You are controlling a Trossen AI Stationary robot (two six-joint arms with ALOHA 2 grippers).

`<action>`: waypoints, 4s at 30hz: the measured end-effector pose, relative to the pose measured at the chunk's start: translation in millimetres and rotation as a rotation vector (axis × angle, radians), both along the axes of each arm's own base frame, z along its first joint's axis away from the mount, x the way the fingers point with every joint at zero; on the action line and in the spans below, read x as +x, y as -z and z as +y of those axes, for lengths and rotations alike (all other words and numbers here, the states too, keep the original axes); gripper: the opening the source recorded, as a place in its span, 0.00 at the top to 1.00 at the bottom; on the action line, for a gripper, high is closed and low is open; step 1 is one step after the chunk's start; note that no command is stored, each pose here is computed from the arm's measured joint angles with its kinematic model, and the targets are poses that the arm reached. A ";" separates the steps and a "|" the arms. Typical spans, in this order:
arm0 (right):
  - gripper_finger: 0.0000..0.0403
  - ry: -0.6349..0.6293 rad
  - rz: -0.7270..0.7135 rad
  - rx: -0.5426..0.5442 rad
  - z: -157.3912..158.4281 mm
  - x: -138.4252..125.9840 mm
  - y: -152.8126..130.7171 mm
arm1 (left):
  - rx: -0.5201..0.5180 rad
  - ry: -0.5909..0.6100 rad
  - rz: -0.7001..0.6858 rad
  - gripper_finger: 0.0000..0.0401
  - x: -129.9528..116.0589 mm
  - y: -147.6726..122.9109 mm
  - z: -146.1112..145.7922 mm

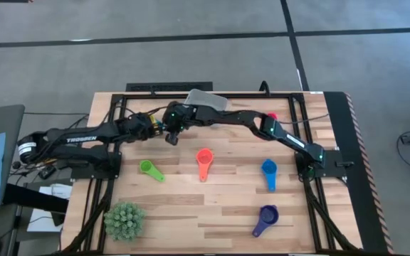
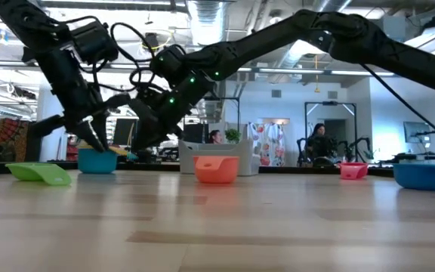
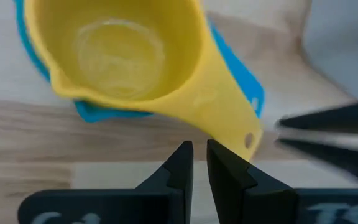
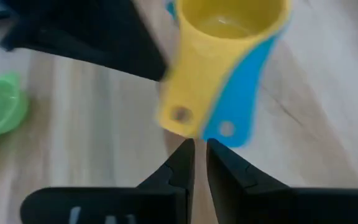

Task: Nest measuring cups in basket
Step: Stack the yellow measuring cup on the light blue measuring cup

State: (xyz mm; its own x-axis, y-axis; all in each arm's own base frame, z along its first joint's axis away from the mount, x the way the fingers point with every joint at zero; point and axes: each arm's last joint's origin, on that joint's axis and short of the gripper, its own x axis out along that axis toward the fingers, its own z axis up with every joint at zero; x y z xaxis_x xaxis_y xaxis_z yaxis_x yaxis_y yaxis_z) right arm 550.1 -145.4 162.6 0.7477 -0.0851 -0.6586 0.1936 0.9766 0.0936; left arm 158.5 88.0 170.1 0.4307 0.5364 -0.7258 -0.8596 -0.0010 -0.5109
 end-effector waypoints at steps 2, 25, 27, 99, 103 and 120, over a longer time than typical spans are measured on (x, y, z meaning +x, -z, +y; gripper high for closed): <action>0.84 -0.004 -0.008 -0.026 3.7 1.9 -0.8 | 0.009 -0.005 -0.009 0.92 -0.7 -1.8 -0.1; 0.89 0.075 -0.106 -0.287 -13.2 7.4 -3.6 | 0.010 -0.004 0.009 0.92 -15.8 -10.8 -7.2; 0.93 0.081 -0.106 -0.288 -15.8 8.1 2.4 | 0.004 0.008 0.019 0.92 -15.8 -9.9 -7.5; 0.99 0.136 0.190 -0.163 2.1 -15.0 -1.5 | 0.010 0.109 0.281 1.00 -40.1 -20.9 -25.1; 0.99 0.174 0.188 -0.157 -17.8 -20.5 -2.3 | 0.012 0.109 0.279 1.00 -39.9 -21.0 -25.0; 0.99 0.063 -0.051 -0.182 55.5 10.0 -24.2 | -0.063 0.190 0.177 1.00 -35.1 9.8 -26.7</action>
